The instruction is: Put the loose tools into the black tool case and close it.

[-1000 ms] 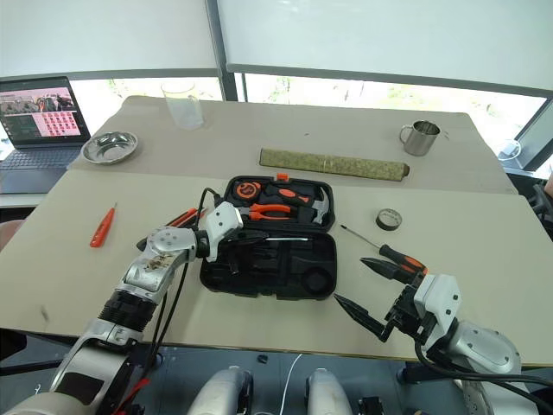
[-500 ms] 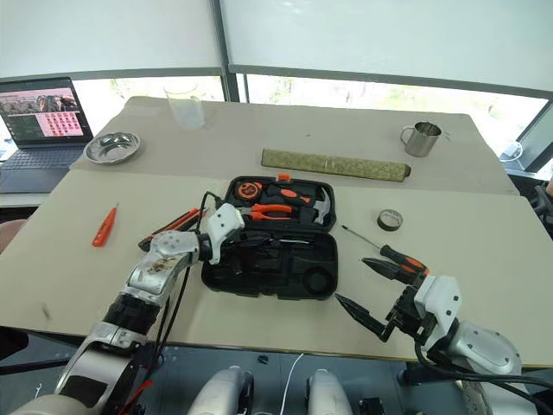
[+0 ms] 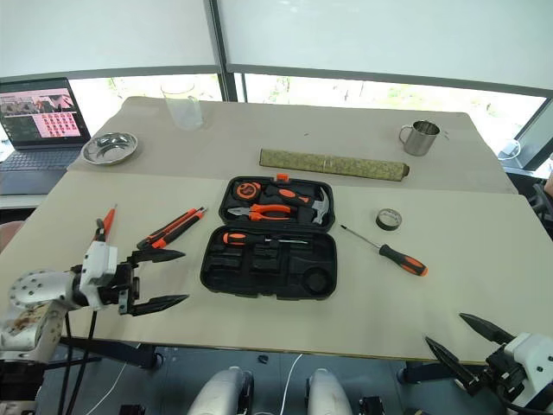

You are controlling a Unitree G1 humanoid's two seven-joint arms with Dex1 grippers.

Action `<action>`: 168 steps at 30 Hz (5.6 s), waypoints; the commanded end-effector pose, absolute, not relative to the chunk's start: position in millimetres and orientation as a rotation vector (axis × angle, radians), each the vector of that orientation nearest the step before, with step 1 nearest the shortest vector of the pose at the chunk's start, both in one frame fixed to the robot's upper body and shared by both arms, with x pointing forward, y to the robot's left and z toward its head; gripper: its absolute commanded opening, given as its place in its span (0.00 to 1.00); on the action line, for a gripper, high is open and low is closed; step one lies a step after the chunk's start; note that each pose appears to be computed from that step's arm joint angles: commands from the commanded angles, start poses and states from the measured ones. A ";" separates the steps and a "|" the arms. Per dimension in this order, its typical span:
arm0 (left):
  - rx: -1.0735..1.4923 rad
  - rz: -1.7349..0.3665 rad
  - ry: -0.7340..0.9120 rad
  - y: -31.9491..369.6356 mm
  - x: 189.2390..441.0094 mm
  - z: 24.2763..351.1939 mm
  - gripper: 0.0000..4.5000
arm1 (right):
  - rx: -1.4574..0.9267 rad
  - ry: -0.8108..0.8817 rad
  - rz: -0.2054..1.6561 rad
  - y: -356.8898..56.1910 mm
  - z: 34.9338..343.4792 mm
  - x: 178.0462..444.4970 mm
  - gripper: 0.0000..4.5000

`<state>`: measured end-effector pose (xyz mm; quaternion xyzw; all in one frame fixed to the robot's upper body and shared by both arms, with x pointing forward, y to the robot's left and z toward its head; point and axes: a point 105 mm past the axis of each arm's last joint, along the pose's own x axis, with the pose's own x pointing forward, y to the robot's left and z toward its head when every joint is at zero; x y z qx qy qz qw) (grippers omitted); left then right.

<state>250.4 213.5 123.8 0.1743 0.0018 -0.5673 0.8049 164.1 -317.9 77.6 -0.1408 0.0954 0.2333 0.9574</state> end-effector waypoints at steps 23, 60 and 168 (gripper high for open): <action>0.204 -1.280 -0.068 186.2 238.5 158.0 1.00 | -0.537 0.583 0.717 -304.6 110.3 332.1 0.39; 0.182 -1.096 -0.020 208.4 225.8 137.2 1.00 | -0.937 0.520 1.192 -109.8 138.1 344.6 0.23; -0.055 -0.299 0.057 335.6 346.5 186.3 0.10 | -0.209 -0.566 1.135 -134.3 218.7 253.9 1.00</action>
